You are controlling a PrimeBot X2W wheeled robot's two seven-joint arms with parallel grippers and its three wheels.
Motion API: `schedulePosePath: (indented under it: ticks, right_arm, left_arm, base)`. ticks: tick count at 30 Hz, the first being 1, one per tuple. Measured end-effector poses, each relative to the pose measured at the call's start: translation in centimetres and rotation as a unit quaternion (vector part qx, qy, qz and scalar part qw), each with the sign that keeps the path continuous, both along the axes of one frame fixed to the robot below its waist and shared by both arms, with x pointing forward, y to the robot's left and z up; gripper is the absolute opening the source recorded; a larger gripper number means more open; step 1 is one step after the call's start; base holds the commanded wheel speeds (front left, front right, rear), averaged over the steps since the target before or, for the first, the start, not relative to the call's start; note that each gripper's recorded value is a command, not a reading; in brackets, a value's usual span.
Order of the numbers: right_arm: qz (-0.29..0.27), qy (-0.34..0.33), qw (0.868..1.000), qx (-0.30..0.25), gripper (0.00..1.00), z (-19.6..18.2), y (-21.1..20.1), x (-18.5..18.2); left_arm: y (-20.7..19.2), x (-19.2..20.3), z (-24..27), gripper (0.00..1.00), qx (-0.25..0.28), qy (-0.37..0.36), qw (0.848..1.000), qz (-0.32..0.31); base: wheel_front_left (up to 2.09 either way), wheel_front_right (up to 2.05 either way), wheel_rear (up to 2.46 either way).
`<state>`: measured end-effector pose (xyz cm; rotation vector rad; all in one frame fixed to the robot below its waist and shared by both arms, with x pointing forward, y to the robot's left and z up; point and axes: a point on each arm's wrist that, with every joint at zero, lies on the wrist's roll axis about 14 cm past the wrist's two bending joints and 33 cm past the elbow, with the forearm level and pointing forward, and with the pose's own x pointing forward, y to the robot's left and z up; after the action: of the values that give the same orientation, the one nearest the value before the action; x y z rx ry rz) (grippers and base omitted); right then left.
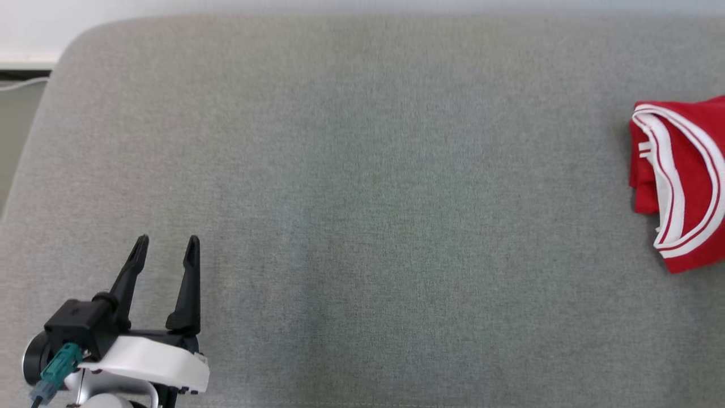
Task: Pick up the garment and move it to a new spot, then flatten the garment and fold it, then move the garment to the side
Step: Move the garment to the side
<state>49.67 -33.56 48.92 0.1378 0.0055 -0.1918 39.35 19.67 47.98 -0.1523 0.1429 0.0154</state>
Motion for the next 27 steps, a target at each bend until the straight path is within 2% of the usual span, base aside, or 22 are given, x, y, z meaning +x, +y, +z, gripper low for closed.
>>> schedulePosePath:
  ticks: [6,14,21,27]
  right_arm:
    - [0.076,-0.044,0.996,-0.01,1.0,1.5,8.6,-3.4]
    - [0.154,-0.083,0.984,-0.017,1.0,3.8,17.1,-7.3]
    - [0.199,-0.088,0.975,-0.035,1.0,4.6,20.6,-10.8]
    - [0.197,-0.067,0.978,-0.03,1.0,3.6,20.5,-13.1]
  left_arm:
    - [1.2,-1.9,1.7,1.0,-0.008,-0.021,0.999,0.028]
    - [1.9,-4.1,2.9,1.0,-0.017,-0.039,0.998,0.041]
    - [0.7,-5.9,3.2,1.0,-0.009,-0.052,0.998,0.02]
    - [0.2,-6.9,3.3,1.0,0.001,-0.058,0.998,0.011]
  base:
    - [0.0,0.0,0.0]
    - [0.0,0.0,0.0]
    - [0.0,0.0,0.0]
    - [0.0,0.0,0.0]
